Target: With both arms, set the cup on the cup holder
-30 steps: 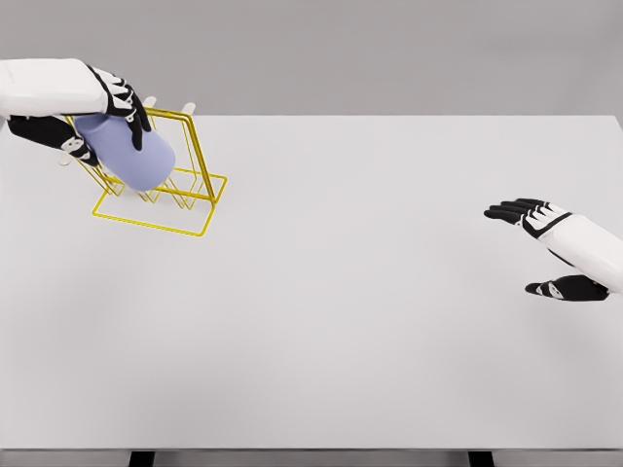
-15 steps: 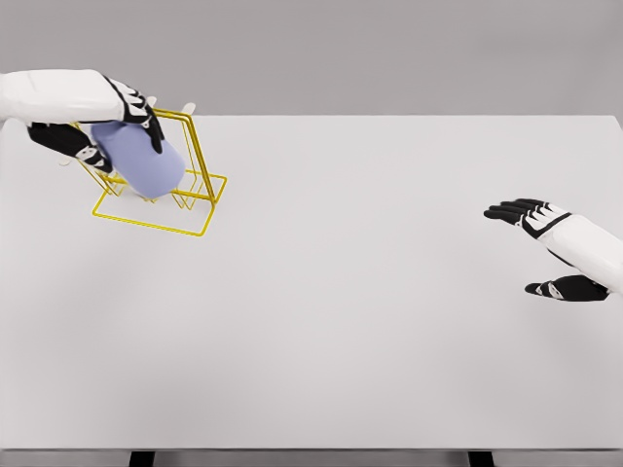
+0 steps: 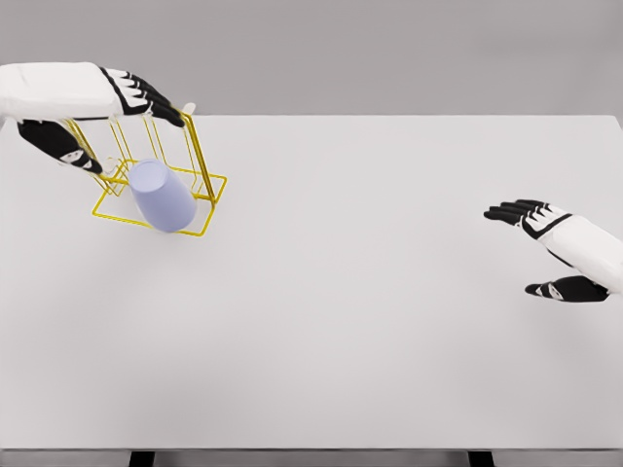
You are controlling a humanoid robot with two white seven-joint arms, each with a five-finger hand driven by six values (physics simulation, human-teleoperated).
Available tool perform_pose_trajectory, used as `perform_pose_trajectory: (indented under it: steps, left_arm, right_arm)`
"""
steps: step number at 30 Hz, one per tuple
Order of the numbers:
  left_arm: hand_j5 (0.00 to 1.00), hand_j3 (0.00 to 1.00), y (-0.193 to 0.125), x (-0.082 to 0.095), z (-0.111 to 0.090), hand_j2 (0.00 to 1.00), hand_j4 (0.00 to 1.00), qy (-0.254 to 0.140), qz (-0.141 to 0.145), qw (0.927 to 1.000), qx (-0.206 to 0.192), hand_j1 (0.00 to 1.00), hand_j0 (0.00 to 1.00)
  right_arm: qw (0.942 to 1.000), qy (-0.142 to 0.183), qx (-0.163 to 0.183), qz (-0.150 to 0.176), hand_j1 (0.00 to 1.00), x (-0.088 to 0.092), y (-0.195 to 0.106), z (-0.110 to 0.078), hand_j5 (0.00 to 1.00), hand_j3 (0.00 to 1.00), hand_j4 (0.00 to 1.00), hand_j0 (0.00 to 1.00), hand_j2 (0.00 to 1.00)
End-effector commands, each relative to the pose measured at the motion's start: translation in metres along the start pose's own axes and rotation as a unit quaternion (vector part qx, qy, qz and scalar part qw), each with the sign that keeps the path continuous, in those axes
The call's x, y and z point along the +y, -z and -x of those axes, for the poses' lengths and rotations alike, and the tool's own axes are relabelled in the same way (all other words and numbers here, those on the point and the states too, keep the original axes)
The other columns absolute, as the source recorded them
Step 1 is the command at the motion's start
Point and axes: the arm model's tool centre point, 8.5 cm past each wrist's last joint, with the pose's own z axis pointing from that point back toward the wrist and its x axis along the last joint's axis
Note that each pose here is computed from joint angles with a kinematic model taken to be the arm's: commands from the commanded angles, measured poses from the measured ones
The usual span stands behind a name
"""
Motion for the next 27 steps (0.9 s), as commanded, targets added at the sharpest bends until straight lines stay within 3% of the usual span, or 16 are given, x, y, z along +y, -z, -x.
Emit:
perform_pose_trajectory:
  steps: [1, 3, 5, 6, 8, 10, 11, 13, 14, 16, 19, 20, 21, 23, 25, 27]
  left_arm:
    - [1.00, 1.00, -0.019, 0.014, -0.006, 1.00, 1.00, 0.012, -0.019, 0.9997, 0.007, 1.00, 1.00]
    - [1.00, 1.00, -0.023, 0.024, -0.020, 1.00, 1.00, -0.012, -0.051, 0.9983, -0.026, 1.00, 1.00]
    - [1.00, 1.00, -0.005, 0.006, -0.049, 1.00, 1.00, -0.120, -0.086, 0.9812, -0.125, 1.00, 1.00]
    - [1.00, 1.00, -0.002, 0.002, -0.053, 1.00, 1.00, -0.134, -0.087, 0.9775, -0.138, 1.00, 1.00]
    - [1.00, 1.00, 0.004, -0.004, -0.066, 1.00, 1.00, -0.178, -0.099, 0.9629, -0.177, 1.00, 1.00]
    - [1.00, 1.00, 0.004, -0.006, -0.069, 1.00, 1.00, -0.207, -0.111, 0.9529, -0.192, 1.00, 1.00]
    - [1.00, 1.00, 0.005, -0.007, -0.071, 1.00, 1.00, -0.232, -0.122, 0.9427, -0.207, 1.00, 1.00]
    - [1.00, 1.00, 0.009, -0.023, -0.071, 1.00, 1.00, -0.277, -0.126, 0.9279, -0.216, 1.00, 1.00]
    - [1.00, 1.00, 0.015, -0.039, -0.071, 1.00, 1.00, -0.308, -0.123, 0.9170, -0.221, 1.00, 1.00]
    - [1.00, 1.00, 0.019, -0.061, -0.074, 1.00, 1.00, -0.340, -0.119, 0.9063, -0.221, 1.00, 1.00]
    - [1.00, 1.00, 0.026, -0.094, -0.070, 1.00, 1.00, -0.402, -0.163, 0.8818, -0.185, 1.00, 1.00]
    - [1.00, 1.00, 0.025, -0.099, -0.066, 1.00, 1.00, -0.408, -0.176, 0.8798, -0.169, 1.00, 1.00]
    - [1.00, 1.00, 0.026, -0.110, -0.067, 1.00, 1.00, -0.409, -0.167, 0.8823, -0.161, 1.00, 1.00]
    - [1.00, 1.00, 0.028, -0.126, -0.070, 1.00, 1.00, -0.422, -0.155, 0.8793, -0.157, 1.00, 1.00]
    - [1.00, 1.00, 0.028, -0.135, -0.071, 1.00, 1.00, -0.415, -0.143, 0.8861, -0.149, 1.00, 1.00]
    - [1.00, 1.00, 0.029, -0.139, -0.071, 1.00, 1.00, -0.415, -0.138, 0.8870, -0.147, 1.00, 1.00]
  right_arm:
    - [1.0000, 0.003, -0.001, 0.002, 1.00, -0.001, 0.000, 0.000, 1.00, 1.00, 1.00, 1.00, 1.00]
    - [1.0000, 0.003, 0.000, 0.002, 1.00, -0.001, 0.000, 0.000, 1.00, 1.00, 1.00, 1.00, 1.00]
    - [1.0000, 0.003, 0.000, 0.002, 1.00, -0.001, 0.000, 0.000, 1.00, 1.00, 1.00, 1.00, 1.00]
    - [1.0000, 0.003, 0.000, 0.002, 1.00, -0.001, 0.000, 0.000, 1.00, 1.00, 1.00, 1.00, 1.00]
    - [1.0000, 0.003, 0.000, 0.002, 1.00, -0.001, 0.000, 0.000, 1.00, 1.00, 1.00, 1.00, 1.00]
    - [1.0000, 0.003, 0.000, 0.002, 1.00, -0.001, 0.000, 0.000, 1.00, 1.00, 1.00, 1.00, 1.00]
    - [1.0000, 0.003, 0.000, 0.002, 1.00, -0.001, 0.000, 0.000, 1.00, 1.00, 1.00, 1.00, 1.00]
    - [1.0000, 0.003, 0.000, 0.002, 1.00, -0.001, 0.000, 0.000, 1.00, 1.00, 1.00, 1.00, 1.00]
    - [1.0000, 0.003, 0.000, 0.002, 1.00, -0.001, 0.000, 0.000, 1.00, 1.00, 1.00, 1.00, 1.00]
    - [1.0000, 0.003, 0.000, 0.002, 1.00, -0.001, 0.000, 0.000, 1.00, 1.00, 1.00, 1.00, 1.00]
    - [1.0000, 0.003, 0.000, 0.002, 1.00, -0.001, 0.000, 0.000, 1.00, 1.00, 1.00, 1.00, 1.00]
    - [1.0000, 0.003, 0.000, 0.002, 1.00, -0.001, 0.000, 0.000, 1.00, 1.00, 1.00, 1.00, 1.00]
    - [1.0000, 0.004, 0.000, 0.001, 1.00, 0.000, 0.000, 0.000, 1.00, 1.00, 1.00, 1.00, 1.00]
    - [1.0000, 0.003, -0.001, 0.001, 1.00, 0.000, 0.000, 0.000, 1.00, 1.00, 1.00, 1.00, 1.00]
    - [1.0000, 0.003, -0.001, 0.002, 1.00, 0.000, 0.000, 0.000, 1.00, 1.00, 1.00, 1.00, 1.00]
    - [1.0000, 0.003, -0.001, 0.001, 1.00, 0.000, 0.000, 0.000, 1.00, 1.00, 1.00, 1.00, 1.00]
